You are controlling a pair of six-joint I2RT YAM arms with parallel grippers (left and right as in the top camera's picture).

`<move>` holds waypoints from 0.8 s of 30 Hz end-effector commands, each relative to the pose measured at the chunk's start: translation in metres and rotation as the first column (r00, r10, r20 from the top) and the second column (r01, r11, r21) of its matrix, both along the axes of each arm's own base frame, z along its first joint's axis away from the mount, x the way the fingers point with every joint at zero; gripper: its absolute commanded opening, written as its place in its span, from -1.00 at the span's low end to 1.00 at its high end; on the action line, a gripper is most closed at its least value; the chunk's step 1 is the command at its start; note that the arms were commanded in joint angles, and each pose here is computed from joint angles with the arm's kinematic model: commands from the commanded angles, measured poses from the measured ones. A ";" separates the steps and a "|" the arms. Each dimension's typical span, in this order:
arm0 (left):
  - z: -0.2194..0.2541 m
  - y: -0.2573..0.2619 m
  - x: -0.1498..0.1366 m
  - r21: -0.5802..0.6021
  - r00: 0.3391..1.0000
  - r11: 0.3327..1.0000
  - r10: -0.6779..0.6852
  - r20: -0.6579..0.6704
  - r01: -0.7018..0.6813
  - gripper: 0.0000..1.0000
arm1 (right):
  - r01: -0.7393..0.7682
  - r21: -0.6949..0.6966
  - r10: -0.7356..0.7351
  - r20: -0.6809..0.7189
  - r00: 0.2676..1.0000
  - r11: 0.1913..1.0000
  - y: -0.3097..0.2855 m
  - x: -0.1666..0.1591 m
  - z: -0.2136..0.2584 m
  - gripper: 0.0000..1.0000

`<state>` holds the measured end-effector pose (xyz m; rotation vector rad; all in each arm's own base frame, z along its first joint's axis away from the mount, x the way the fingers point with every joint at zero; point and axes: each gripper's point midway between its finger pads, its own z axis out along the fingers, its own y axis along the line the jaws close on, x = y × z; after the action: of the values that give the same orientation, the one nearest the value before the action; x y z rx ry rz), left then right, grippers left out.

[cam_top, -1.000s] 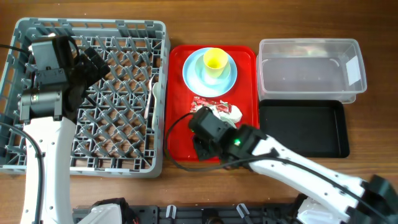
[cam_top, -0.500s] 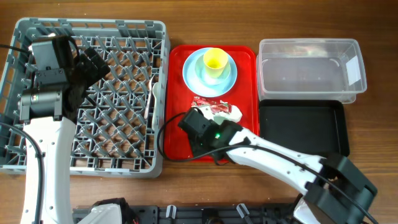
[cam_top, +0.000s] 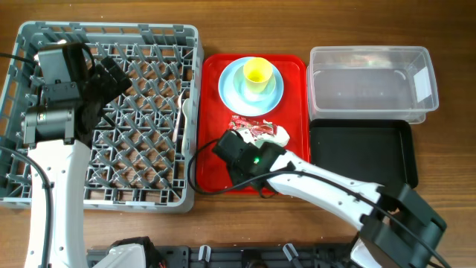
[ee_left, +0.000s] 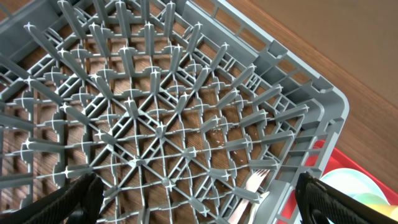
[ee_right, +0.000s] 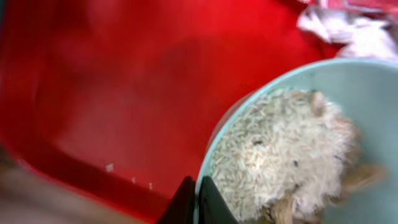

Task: Sort waste into correct bins and load items into the dishwasher rack
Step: 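Lift the green bowl with the right gripper over the black tray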

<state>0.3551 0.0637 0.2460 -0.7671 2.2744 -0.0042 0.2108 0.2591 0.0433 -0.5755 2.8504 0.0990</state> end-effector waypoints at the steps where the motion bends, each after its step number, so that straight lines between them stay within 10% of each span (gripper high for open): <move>1: 0.003 0.003 0.001 -0.003 1.000 1.000 0.018 0.009 -0.018 1.00 | -0.020 0.038 0.017 0.084 0.996 0.999 0.002 0.011 0.051 -0.91; 13: 0.003 0.003 0.001 -0.003 1.000 1.000 0.018 0.009 -0.018 1.00 | 0.217 0.050 -0.222 0.192 0.956 0.975 -0.102 0.028 0.133 -0.91; 24: 0.003 0.003 0.001 -0.003 1.000 1.000 0.018 0.009 -0.018 1.00 | 0.182 0.495 -0.216 0.013 0.976 0.850 -0.171 0.050 0.161 -0.92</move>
<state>0.3551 0.0635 0.2460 -0.7665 2.2746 -0.0048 0.2651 0.0751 0.1838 0.0280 2.7493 0.4148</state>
